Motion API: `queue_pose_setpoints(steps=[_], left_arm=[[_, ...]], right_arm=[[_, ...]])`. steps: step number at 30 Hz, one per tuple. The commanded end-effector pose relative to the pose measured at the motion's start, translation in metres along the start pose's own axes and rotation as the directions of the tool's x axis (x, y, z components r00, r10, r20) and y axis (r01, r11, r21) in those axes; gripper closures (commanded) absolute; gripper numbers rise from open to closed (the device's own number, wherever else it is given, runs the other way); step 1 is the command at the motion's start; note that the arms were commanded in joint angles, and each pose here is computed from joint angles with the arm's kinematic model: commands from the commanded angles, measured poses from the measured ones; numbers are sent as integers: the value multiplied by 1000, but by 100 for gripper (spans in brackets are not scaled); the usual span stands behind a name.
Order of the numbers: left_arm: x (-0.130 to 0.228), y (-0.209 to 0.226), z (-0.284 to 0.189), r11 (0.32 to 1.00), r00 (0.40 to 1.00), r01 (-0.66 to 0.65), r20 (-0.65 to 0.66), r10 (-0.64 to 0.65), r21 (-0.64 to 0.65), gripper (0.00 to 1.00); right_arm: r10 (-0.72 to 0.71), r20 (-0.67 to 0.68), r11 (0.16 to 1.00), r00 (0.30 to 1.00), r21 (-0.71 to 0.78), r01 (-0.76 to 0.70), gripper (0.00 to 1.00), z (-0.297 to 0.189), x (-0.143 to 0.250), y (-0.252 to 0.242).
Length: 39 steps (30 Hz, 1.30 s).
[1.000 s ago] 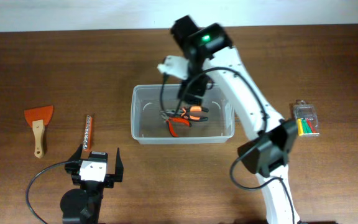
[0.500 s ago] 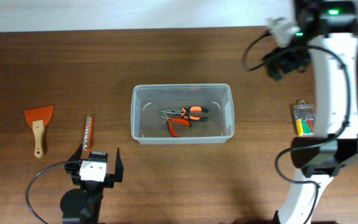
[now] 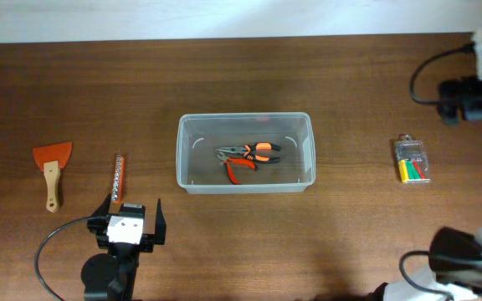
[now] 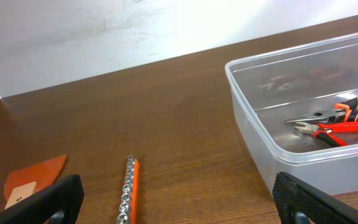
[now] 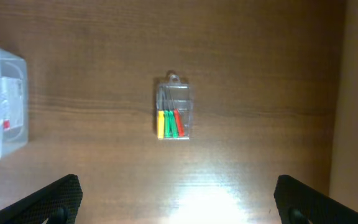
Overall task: Pack container
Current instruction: 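Raise the right gripper and move it to the screwdriver case, then lower the right gripper over the clear screwdriver case and align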
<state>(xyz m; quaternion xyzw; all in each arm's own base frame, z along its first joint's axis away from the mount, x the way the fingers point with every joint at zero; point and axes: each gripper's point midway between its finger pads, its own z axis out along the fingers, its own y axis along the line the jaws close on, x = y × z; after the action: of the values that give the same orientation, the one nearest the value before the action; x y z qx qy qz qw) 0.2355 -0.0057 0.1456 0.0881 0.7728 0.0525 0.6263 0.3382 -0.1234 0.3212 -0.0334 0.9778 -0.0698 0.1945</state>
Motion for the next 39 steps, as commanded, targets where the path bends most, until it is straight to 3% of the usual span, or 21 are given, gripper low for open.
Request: queue_pose_setpoints(steps=[1,12,27,32,39], left_arm=[[1,-1,0,1000,1000,6,4,-6,5,1],[1,-1,0,1000,1000,6,4,-6,5,1],[1,-1,0,1000,1000,6,4,-6,5,1],[1,-1,0,1000,1000,6,4,-6,5,1],[1,-1,0,1000,1000,6,4,-6,5,1]], right_arm=[[-50,15,989,999,-136,52,1,27,1,-1],[-3,-42,988,999,-151,-3,1,108,6,-25],[12,-331,952,944,-284,-111,1,223,59,-3],[76,-451,967,889,-185,-176,1,253,81,-15],[107,-432,971,895,-149,-188,2,263,76,-21]])
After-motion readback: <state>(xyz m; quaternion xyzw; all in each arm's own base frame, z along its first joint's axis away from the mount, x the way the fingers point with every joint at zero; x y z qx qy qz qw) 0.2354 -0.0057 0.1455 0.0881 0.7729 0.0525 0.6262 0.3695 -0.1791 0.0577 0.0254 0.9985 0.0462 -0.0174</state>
